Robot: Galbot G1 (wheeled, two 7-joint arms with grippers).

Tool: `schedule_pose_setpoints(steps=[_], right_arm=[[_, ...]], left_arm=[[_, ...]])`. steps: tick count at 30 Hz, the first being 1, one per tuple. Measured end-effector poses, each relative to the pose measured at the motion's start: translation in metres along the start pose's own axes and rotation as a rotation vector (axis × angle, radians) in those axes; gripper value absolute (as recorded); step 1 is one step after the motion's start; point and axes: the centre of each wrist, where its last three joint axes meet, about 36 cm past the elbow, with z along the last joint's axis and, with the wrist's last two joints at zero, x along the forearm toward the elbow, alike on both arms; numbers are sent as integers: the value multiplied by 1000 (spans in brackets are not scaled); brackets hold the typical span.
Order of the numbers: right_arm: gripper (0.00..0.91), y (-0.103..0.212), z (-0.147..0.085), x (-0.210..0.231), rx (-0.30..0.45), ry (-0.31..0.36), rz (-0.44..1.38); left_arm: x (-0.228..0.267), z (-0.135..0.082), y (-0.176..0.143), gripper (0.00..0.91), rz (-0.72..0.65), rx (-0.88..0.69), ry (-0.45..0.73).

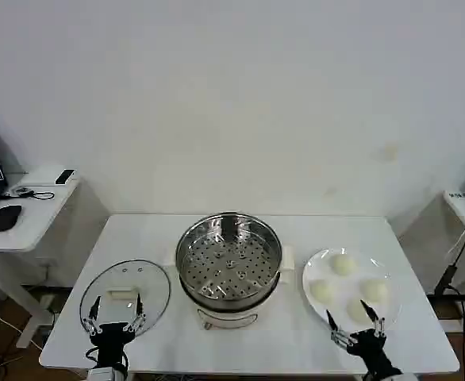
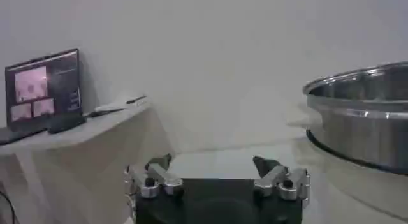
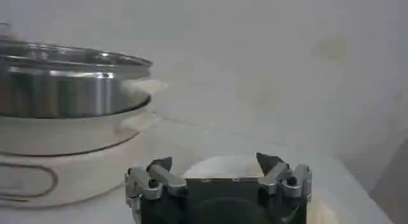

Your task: Take steamed baozi put them in steamer then cover it.

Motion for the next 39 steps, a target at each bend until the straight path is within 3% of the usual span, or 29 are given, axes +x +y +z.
schedule_pose_setpoints(steps=[6,12,24,31,39], right_arm=[[907,-39,-16,-24,127,35,8],[907,-88,-40,-53,309,112,-8],[907,-175,-99,-131,759,305,-175],[907,-201,-131,-184,964,415,-374],[907,-201,-155,-243,1074,525,-612]], left_arm=[[0,-15,-4,907,-25,-30,15],[3,-29,-4,907,-18,-80,17],[9,-45,-3,907,-11,-141,-28],[11,-47,-1,907,-17,-162,-49],[11,-50,0,907,-13,-185,-71]])
